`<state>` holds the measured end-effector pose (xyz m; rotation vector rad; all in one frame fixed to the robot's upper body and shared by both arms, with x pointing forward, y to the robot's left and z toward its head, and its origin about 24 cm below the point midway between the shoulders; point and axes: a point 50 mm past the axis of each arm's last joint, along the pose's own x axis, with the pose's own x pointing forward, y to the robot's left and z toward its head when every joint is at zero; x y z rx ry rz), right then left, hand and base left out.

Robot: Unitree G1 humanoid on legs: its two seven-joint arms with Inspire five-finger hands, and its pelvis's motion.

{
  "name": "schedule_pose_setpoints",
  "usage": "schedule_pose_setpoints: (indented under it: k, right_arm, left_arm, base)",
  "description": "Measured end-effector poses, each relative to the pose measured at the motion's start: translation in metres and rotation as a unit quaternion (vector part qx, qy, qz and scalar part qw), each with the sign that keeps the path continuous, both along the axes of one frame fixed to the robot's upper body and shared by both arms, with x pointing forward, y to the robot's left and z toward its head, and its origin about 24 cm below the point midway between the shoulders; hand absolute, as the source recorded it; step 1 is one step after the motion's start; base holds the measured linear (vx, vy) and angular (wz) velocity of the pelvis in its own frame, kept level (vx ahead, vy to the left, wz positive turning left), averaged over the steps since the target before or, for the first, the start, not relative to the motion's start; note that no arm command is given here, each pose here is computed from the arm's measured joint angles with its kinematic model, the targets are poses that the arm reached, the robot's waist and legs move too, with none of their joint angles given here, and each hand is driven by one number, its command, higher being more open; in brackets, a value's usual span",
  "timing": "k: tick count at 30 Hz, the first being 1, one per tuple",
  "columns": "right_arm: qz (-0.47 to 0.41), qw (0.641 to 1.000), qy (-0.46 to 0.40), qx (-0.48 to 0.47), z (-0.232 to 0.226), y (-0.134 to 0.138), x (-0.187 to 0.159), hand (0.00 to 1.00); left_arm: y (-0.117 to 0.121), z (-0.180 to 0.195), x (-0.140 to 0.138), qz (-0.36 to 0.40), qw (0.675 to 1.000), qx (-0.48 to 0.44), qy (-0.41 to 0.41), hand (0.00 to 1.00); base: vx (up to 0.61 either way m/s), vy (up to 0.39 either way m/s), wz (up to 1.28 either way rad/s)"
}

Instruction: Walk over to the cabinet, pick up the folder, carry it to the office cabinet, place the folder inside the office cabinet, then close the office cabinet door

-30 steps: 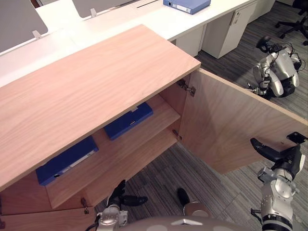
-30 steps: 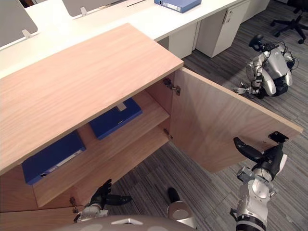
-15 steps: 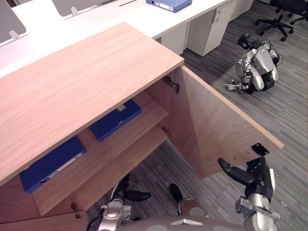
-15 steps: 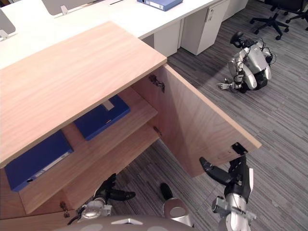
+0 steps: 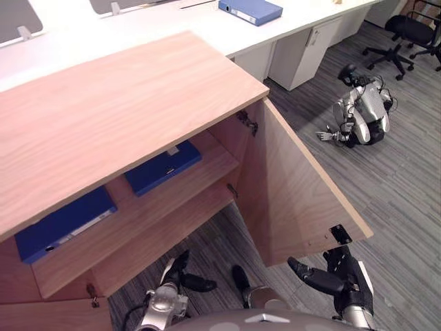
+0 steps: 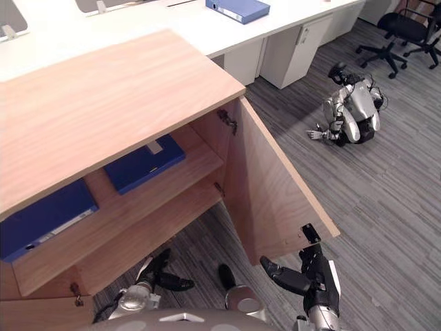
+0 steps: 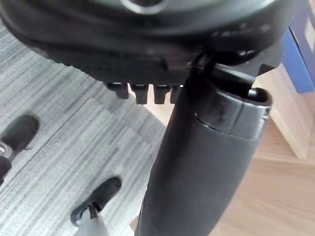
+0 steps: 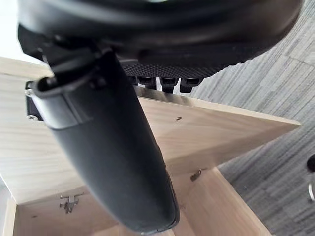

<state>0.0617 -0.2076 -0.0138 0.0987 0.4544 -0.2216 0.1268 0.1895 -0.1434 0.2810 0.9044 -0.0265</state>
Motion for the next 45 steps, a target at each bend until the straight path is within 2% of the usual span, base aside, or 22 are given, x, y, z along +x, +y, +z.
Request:
schedule_pose_setpoints:
  k: [4,9,11,16,19,23,32,39,45]
  right_arm:
    - [0.049,0.998,0.023,0.011,-0.004,-0.001,0.002,1.00]
    - [0.192,0.979,0.046,0.049,-0.008,0.020,0.010,1.00]
    - [0.256,0.964,0.024,0.070,-0.006,0.038,0.025,1.00]
    - [0.298,0.948,-0.053,0.095,0.008,0.061,0.058,1.00]
    - [0.288,0.945,-0.113,0.105,0.020,0.075,0.084,1.00]
    - [0.264,0.954,-0.120,0.079,0.013,0.084,0.102,1.00]
    - [0.225,0.967,-0.120,0.001,0.003,0.077,0.129,1.00]
    - [0.175,0.982,-0.069,-0.025,-0.023,0.062,0.126,1.00]
    - [0.148,0.987,0.047,-0.052,-0.070,0.050,0.103,1.00]
  left_arm:
    - [0.015,-0.001,-0.004,-0.010,1.000,0.023,0.016,1.00]
    - [0.027,-0.004,-0.012,-0.016,0.998,0.037,0.042,1.00]
    - [0.026,-0.004,-0.011,-0.022,0.998,0.033,0.043,1.00]
    - [0.025,-0.004,-0.012,-0.023,0.998,0.033,0.046,1.00]
    - [0.023,-0.005,-0.013,-0.022,0.998,0.030,0.047,1.00]
    - [0.023,-0.005,-0.013,-0.018,0.998,0.032,0.046,1.00]
    - [0.026,-0.005,-0.014,0.001,0.998,0.040,0.042,1.00]
    - [0.030,-0.006,-0.023,0.035,0.998,0.038,0.044,1.00]
    - [0.024,-0.007,-0.024,0.073,0.996,0.023,0.039,1.00]
  base:
    - [-0.05,0.011,0.30]
    - [-0.05,-0.010,0.18]
    - [-0.03,-0.001,0.32]
    - [0.01,0.009,0.37]
    - [0.04,0.019,0.26]
    - [0.04,0.022,0.24]
    - [0.03,0.014,0.31]
    - [0.02,-0.003,0.23]
    - [0.01,0.000,0.09]
